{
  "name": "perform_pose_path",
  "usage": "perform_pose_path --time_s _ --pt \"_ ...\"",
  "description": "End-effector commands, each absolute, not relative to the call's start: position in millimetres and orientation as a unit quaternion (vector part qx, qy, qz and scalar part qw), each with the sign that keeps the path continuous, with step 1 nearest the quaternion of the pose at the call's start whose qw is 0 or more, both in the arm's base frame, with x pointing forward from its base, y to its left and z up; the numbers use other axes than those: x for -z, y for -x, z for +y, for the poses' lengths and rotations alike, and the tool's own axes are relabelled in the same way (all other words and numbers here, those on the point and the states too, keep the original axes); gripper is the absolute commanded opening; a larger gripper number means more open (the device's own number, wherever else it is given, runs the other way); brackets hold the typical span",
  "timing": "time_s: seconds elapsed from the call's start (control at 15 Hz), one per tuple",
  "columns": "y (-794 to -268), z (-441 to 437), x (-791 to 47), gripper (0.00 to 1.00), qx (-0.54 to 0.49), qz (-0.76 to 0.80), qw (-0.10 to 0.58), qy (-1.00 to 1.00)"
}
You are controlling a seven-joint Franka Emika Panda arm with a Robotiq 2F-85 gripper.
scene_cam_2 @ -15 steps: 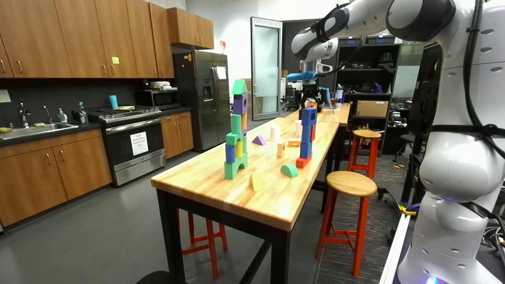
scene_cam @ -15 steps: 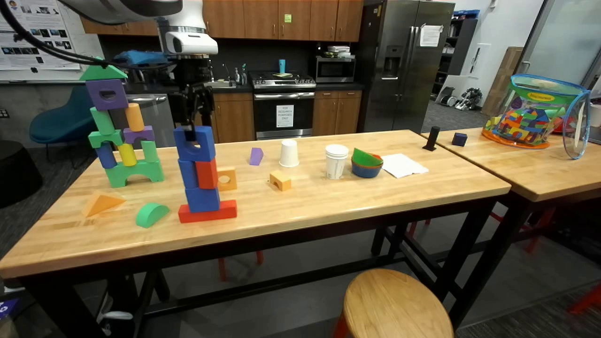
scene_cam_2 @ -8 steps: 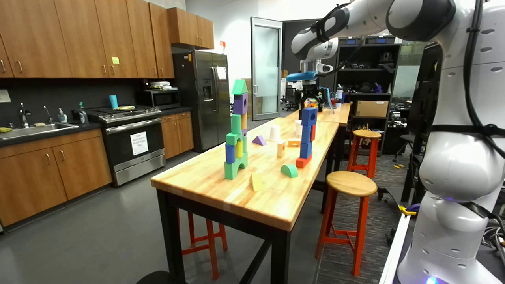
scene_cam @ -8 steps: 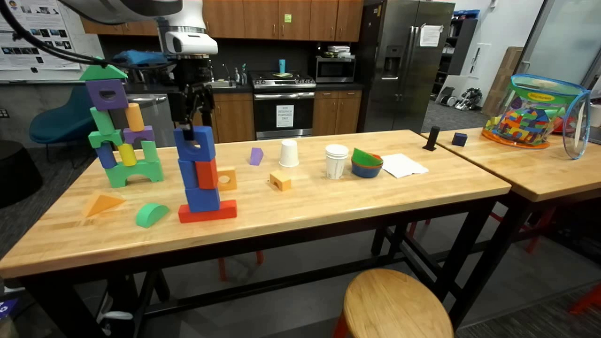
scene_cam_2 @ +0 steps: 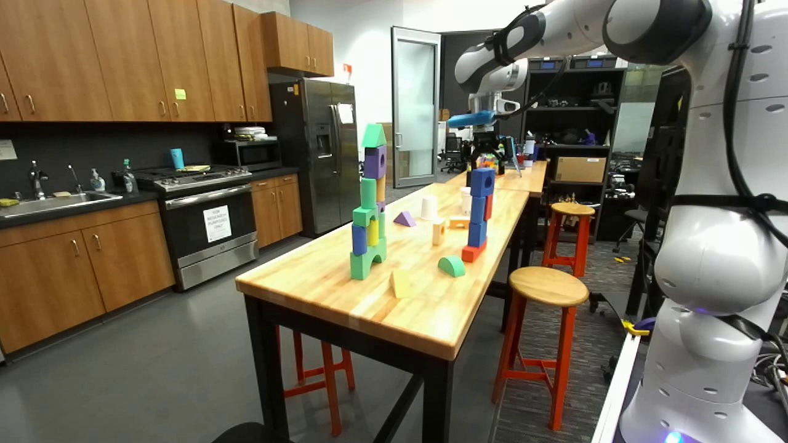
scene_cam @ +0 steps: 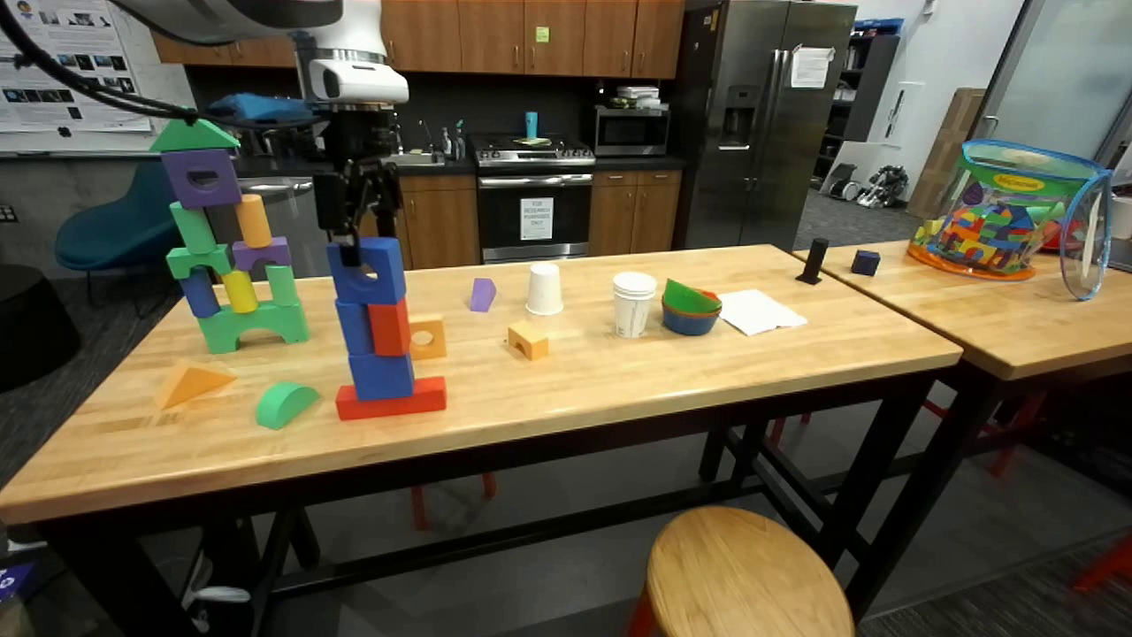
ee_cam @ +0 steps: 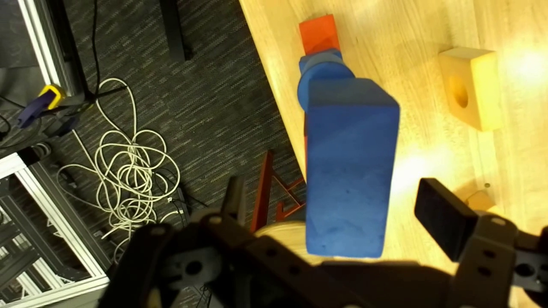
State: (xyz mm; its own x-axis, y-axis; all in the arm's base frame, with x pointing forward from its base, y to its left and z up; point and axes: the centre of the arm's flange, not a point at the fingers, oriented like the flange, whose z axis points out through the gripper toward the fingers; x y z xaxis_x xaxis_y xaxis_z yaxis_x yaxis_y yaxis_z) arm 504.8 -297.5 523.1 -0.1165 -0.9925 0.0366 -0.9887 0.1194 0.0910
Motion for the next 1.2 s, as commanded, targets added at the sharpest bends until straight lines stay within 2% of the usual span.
perform_pose_path --time_s 0.0,0.27,0.73,1.13 --pt "-497.3 -293.4 -531.3 1.00 0.019 -0.746 0.051 -0.664" --pt "-499.2 -290.8 -541.5 1.00 0.006 -0.743 0.037 -0.668" --pt "-474.6 -264.5 -628.9 1.00 -0.079 -0.736 0.014 -0.672" --pt "-428.7 -247.1 -685.6 1.00 -0.126 -0.658 0.108 -0.734"
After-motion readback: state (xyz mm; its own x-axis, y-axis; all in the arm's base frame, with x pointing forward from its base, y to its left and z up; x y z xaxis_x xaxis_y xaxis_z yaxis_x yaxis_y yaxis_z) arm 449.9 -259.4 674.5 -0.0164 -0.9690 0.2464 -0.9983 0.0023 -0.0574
